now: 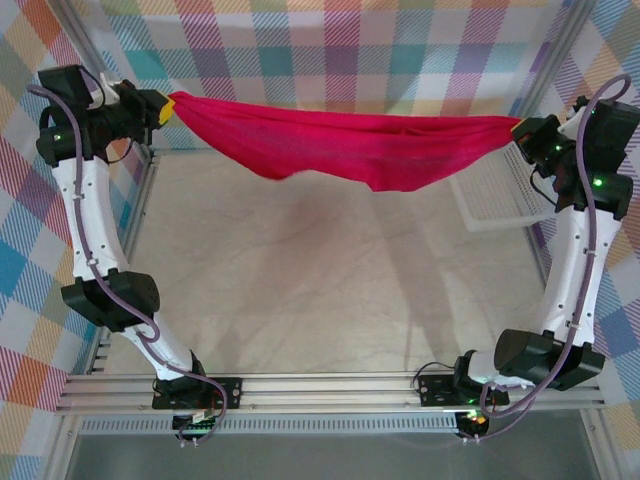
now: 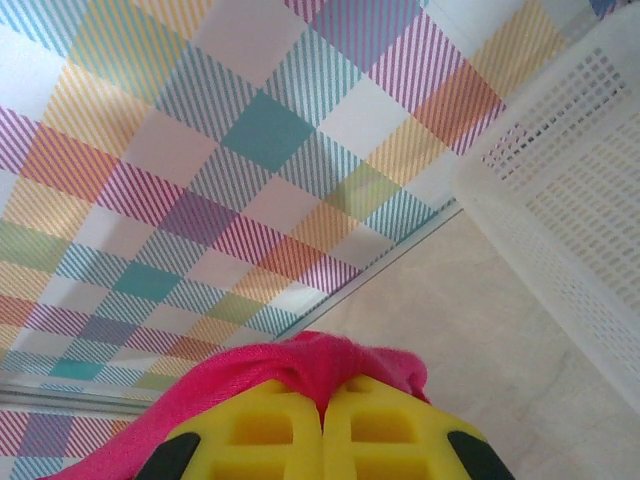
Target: Fold the inside-out t-shirt
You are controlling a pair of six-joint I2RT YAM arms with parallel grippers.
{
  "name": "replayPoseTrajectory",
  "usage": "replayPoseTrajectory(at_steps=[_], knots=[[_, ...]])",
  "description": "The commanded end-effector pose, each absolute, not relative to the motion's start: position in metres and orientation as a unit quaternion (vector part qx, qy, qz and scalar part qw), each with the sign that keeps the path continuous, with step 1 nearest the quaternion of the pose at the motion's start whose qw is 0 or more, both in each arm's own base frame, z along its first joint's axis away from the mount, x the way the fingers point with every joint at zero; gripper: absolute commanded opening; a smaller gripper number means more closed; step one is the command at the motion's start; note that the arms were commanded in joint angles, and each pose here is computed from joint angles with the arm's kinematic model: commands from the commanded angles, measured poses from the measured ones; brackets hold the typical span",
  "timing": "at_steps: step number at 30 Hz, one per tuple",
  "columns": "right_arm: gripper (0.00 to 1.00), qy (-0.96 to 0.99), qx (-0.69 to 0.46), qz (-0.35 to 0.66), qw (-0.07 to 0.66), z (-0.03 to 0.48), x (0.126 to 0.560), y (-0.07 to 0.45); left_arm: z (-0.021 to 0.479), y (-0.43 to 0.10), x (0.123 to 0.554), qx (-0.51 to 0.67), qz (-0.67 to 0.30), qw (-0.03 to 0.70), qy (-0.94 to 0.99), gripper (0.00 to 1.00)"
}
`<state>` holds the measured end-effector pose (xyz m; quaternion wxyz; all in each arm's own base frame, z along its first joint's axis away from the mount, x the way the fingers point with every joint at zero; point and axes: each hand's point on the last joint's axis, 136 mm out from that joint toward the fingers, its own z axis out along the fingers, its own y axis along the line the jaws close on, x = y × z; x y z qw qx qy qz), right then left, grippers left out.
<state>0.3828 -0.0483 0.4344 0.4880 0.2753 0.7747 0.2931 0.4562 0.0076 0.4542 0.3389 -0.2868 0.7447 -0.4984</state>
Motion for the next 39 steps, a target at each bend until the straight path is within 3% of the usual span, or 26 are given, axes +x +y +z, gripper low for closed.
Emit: replayPoseTrajectory(at_steps=[1, 14, 29, 39], knots=[[0.00, 0.777, 0.281, 0.310, 0.471, 0.426, 0.384, -0.047, 0.463, 0.008, 0.453, -0.282, -0.546, 0.306, 0.727, 0.00], [0.00, 0.791, 0.140, 0.459, 0.378, 0.424, 0.393, 0.079, 0.460, -0.031, 0.440, -0.249, -0.559, 0.295, 0.734, 0.00], [0.00, 0.818, 0.155, 0.342, 0.437, 0.423, 0.345, 0.036, 0.497, 0.053, 0.393, -0.321, -0.489, 0.418, 0.695, 0.00], [0.00, 0.793, 0.169, 0.408, 0.420, 0.426, 0.387, 0.041, 0.472, 0.052, 0.417, -0.324, -0.488, 0.401, 0.704, 0.00]])
